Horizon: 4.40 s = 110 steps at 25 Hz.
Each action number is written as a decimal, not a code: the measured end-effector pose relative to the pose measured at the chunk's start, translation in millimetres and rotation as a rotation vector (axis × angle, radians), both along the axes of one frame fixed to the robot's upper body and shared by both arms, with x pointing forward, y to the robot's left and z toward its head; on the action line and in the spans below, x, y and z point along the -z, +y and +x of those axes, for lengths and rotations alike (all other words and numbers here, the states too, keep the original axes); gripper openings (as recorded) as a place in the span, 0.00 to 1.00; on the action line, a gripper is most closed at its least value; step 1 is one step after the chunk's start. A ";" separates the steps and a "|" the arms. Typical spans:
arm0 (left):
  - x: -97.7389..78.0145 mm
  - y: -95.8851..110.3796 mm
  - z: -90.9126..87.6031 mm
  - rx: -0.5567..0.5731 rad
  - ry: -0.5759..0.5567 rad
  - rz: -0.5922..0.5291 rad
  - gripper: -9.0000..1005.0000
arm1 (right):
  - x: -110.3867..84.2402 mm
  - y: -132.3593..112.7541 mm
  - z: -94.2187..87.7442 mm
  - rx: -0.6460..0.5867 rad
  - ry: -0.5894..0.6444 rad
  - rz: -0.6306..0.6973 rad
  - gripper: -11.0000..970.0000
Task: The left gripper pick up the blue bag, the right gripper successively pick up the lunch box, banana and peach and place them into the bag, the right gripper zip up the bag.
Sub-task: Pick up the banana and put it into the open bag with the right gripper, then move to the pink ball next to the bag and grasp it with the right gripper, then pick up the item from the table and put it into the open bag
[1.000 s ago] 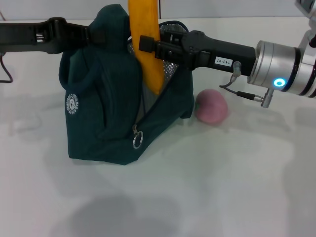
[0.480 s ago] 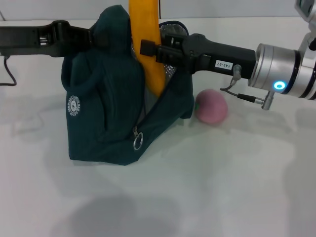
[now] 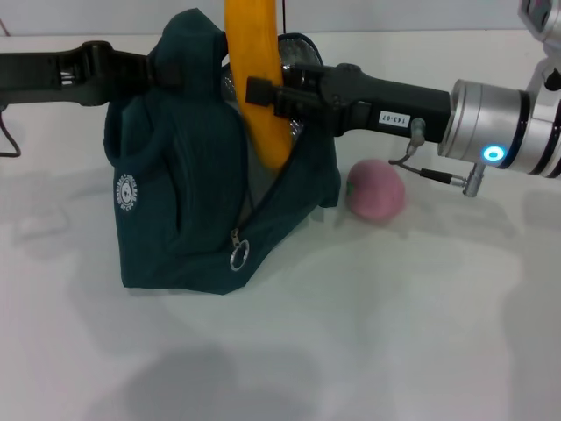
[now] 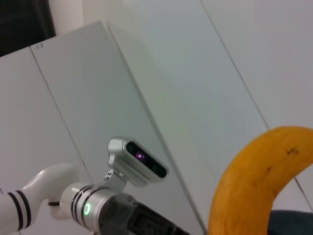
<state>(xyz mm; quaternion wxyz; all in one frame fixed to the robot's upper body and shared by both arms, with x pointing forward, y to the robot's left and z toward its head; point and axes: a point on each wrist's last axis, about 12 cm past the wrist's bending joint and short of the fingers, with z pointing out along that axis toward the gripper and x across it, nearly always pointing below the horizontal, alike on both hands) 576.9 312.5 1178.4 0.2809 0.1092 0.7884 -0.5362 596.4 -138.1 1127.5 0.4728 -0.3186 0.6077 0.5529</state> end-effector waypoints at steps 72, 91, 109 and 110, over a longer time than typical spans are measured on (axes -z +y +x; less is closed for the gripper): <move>-2.3 5.2 1.0 -0.019 -0.020 0.000 0.05 | 56.7 -74.1 7.9 0.223 0.015 -0.613 0.64; -1.1 9.5 -1.0 -0.029 -0.017 0.002 0.05 | 32.3 -117.2 -0.7 0.381 -0.010 -0.386 0.22; -0.1 3.8 0.1 -0.015 -0.021 0.003 0.05 | -40.9 -20.5 40.3 0.117 -0.180 -0.169 0.06; -0.2 3.0 0.3 -0.013 -0.022 0.002 0.05 | -40.1 -15.0 41.6 0.109 -0.182 -0.191 0.05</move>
